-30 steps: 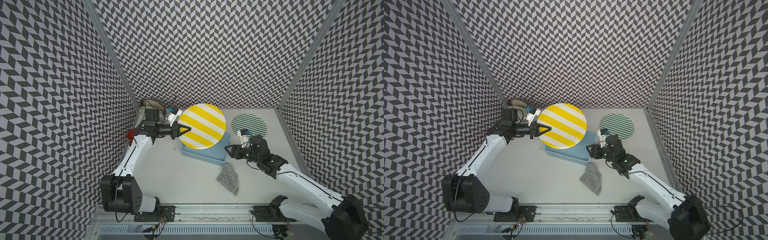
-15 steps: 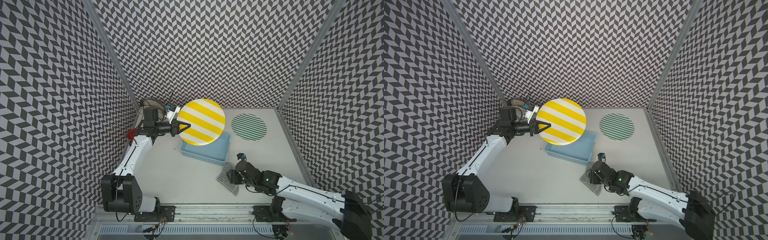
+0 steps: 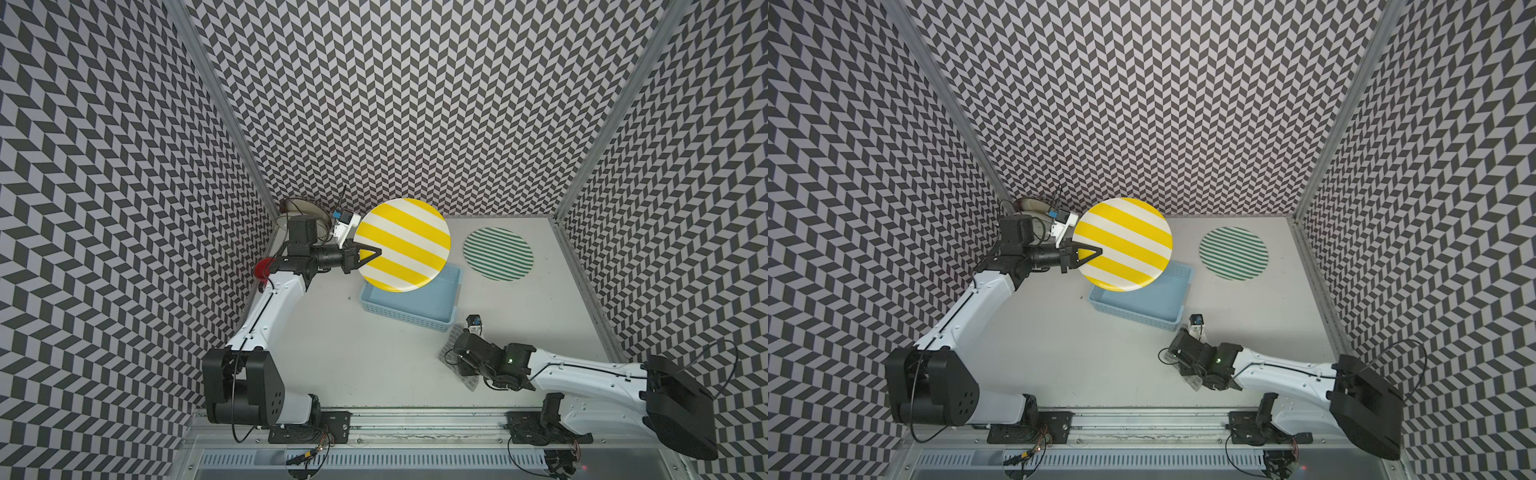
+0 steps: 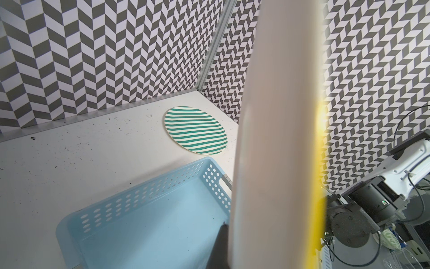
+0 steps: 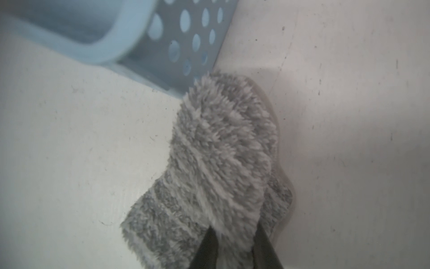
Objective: Wipe the wet plate dry
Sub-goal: Pick up the towel at the center of the board.
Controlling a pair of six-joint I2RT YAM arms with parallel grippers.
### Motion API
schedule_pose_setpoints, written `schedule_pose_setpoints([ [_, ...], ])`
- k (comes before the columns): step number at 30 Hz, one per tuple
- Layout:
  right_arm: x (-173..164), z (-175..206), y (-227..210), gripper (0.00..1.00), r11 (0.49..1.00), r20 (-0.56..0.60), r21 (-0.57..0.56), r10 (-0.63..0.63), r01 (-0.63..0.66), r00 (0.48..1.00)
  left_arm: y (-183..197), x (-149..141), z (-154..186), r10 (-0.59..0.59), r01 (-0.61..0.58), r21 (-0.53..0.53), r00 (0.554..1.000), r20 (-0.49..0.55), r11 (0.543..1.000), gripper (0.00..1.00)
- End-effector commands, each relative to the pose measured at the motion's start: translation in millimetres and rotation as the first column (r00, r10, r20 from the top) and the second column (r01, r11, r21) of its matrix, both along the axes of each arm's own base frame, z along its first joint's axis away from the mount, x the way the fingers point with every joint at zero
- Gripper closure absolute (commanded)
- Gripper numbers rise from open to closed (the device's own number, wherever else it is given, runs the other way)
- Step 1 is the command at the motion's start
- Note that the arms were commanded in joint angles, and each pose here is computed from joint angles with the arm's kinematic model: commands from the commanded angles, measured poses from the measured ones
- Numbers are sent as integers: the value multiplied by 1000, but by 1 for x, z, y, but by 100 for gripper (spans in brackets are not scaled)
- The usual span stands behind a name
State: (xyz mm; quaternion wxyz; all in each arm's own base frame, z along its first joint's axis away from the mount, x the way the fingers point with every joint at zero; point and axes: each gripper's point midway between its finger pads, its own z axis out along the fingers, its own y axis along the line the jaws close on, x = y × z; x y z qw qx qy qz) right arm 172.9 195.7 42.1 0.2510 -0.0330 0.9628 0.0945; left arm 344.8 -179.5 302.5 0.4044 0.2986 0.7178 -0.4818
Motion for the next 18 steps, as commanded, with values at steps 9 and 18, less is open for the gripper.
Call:
schedule_pose_setpoints([
  [9,-8,92,51,100,882,290,324,252,-342,923,1,2,13,9,-8,-24,998,57,1000,100],
  [18,-72,180,112,100,450,504,475,565,-756,653,3,10,8,57,-56,-20,998,38,998,100],
])
